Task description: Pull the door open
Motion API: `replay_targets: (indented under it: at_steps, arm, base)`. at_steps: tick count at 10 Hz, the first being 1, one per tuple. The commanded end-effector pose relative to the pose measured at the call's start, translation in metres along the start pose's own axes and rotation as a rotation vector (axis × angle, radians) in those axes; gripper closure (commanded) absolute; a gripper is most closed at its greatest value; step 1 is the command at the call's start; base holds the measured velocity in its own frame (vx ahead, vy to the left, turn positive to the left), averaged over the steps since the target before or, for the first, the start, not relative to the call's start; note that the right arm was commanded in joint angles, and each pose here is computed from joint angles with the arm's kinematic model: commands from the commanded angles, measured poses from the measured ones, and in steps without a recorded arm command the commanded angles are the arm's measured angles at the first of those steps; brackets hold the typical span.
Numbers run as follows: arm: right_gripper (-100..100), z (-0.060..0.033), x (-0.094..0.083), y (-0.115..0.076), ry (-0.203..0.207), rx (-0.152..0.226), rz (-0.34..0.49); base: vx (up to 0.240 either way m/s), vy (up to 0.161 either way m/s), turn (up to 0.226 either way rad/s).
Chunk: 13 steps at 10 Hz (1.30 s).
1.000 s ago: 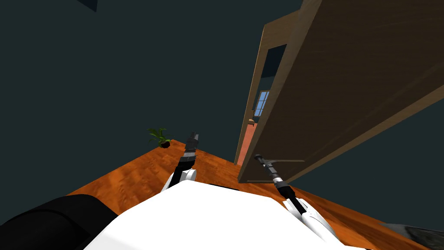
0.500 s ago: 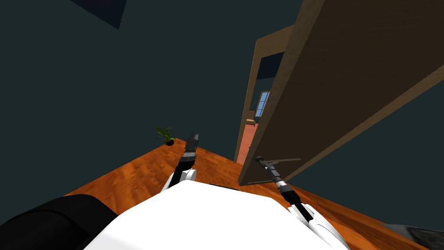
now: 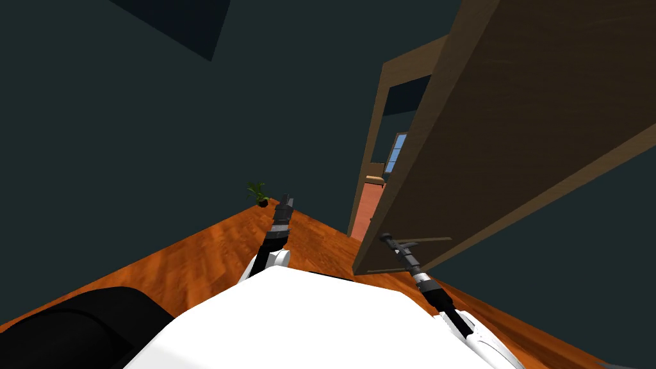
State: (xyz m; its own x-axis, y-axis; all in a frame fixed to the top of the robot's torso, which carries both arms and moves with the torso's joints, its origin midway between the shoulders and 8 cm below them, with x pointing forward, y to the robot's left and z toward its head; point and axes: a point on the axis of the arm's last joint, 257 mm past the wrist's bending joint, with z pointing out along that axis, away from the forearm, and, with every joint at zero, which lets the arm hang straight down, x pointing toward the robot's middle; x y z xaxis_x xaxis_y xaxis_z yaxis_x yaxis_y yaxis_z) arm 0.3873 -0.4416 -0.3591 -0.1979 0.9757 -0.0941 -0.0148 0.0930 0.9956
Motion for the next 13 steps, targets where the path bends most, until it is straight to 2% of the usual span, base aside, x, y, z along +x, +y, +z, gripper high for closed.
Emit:
replay_targets:
  at_steps: [1,4,6,7,8,10,11,13]
  arm:
    - [100,-0.0112,-0.003,0.001,0.003,-0.001,-0.003]
    - [100,-0.0289,-0.007,0.002,0.011,-0.004,-0.006]
    - [100,-0.0289,-0.007,0.002,0.011,-0.004,-0.006]
    - [100,-0.0382,-0.009,0.003,0.015,-0.005,-0.007]
    - [100,-0.0403,-0.009,0.003,0.016,-0.006,-0.007]
    - [100,-0.0403,-0.009,0.003,0.016,-0.006,-0.007]
    - [100,-0.0398,-0.004,0.001,0.023,-0.004,0.001]
    - [100,-0.0423,-0.004,0.001,0.023,-0.002,0.001]
  base:
    - [-0.172,-0.070,0.166]
    - [-0.155,-0.105,0.195]
    - [-0.094,-0.048,0.027]
    - [-0.130,-0.050,0.201]
    - [-0.172,-0.076,0.180]
    - [-0.080,-0.042,0.001]
    - [-0.017,-0.003,-0.006]
    - [-0.167,-0.087,0.204]
